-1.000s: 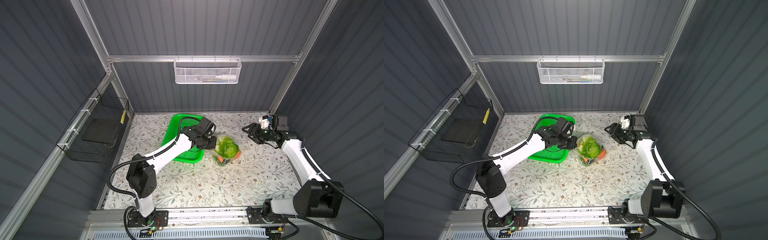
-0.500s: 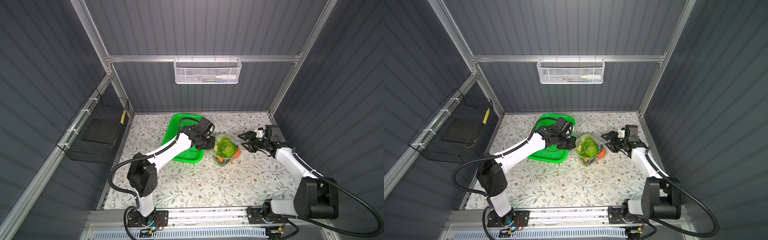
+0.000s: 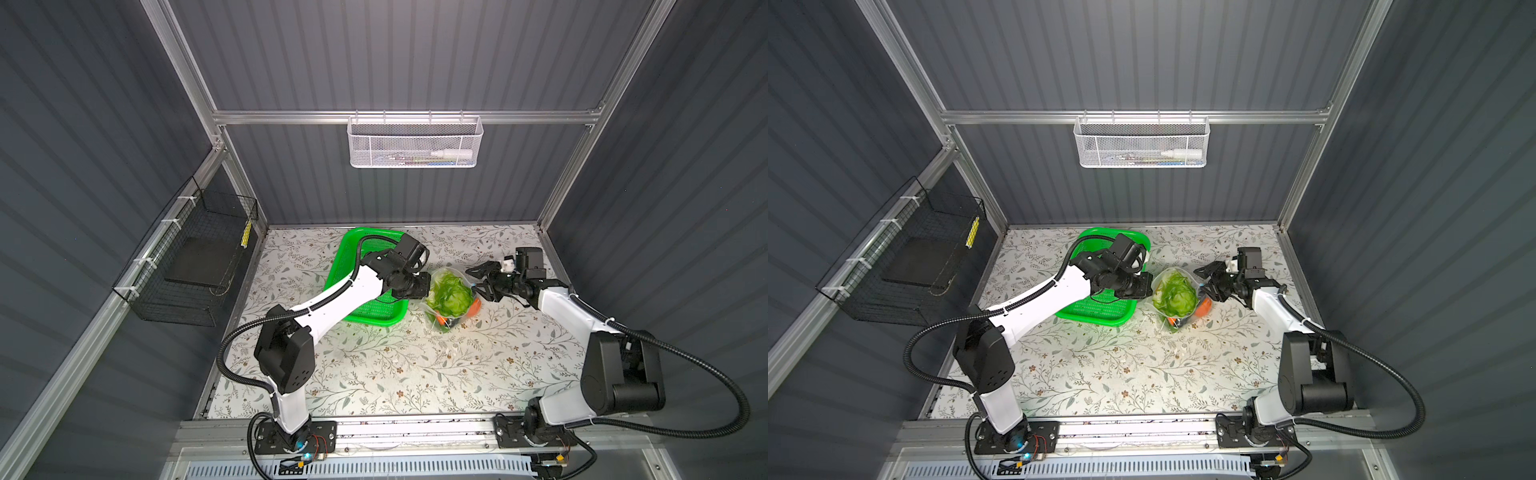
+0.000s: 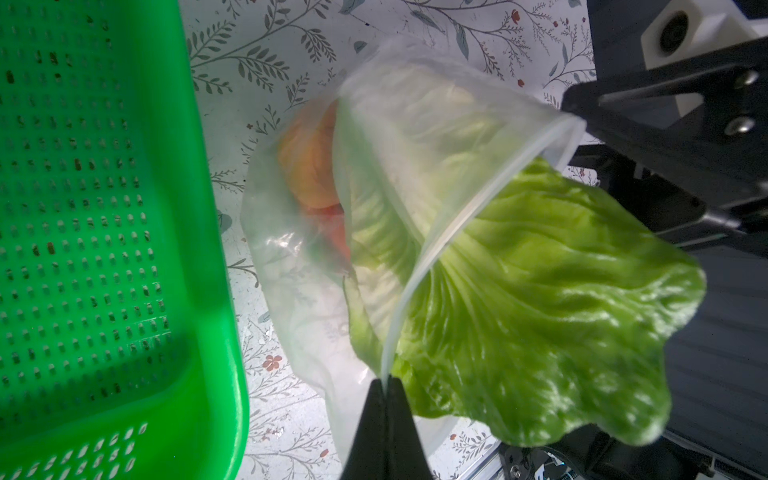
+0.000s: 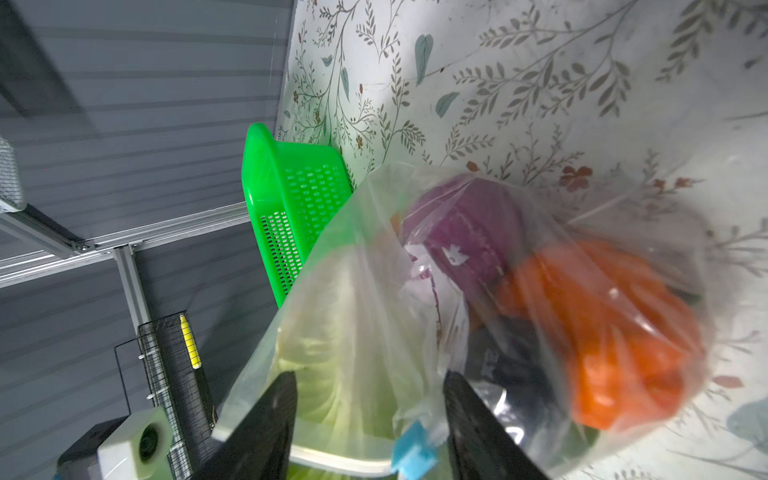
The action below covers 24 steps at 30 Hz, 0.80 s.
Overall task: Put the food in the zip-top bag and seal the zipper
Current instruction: 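Grasp the zipper edge with the right gripper and lift the bag with both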
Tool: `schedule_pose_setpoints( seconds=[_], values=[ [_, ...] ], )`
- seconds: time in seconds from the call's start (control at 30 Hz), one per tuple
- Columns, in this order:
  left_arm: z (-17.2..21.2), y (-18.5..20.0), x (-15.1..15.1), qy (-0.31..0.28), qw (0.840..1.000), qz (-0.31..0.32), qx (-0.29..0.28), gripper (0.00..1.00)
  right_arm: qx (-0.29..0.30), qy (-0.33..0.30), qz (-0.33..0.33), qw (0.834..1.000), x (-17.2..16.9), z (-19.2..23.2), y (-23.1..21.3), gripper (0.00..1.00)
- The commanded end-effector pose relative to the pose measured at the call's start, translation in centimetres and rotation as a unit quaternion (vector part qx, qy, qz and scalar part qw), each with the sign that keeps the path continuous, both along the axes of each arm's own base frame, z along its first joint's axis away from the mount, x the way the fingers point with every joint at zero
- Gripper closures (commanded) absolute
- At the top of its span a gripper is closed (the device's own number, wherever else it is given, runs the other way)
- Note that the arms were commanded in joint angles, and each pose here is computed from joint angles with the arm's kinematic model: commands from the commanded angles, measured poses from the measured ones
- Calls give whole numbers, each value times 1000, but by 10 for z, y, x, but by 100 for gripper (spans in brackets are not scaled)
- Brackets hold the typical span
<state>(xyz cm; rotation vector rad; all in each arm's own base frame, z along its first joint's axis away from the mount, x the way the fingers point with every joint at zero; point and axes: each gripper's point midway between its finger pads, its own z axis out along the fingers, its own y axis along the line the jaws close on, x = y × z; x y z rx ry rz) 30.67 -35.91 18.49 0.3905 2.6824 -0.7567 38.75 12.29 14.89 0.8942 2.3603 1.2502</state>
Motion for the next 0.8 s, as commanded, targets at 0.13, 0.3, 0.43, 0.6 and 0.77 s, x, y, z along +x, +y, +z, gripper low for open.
schedule_pose_setpoints(
  seconds=[0.13, 0.3, 0.43, 0.6, 0.77],
  values=[
    [2, -3, -2, 7, 1000, 7, -20, 100, -37, 3, -9, 999, 4, -3, -5, 56],
    [7, -4, -1, 1, 1000, 10, -26, 100, -45, 11, -11, 999, 7, -13, -5, 73],
    [9, -2, -1, -3, 999, 16, -30, 100, -48, 3, -12, 999, 11, -9, -6, 87],
    [23, -3, 3, -17, 999, 21, -42, 100, -66, -42, -9, 997, 14, 18, -11, 100],
    [64, -8, 12, -53, 996, 23, -64, 100, -100, -92, -12, 991, 13, 58, -24, 100]
  ],
)
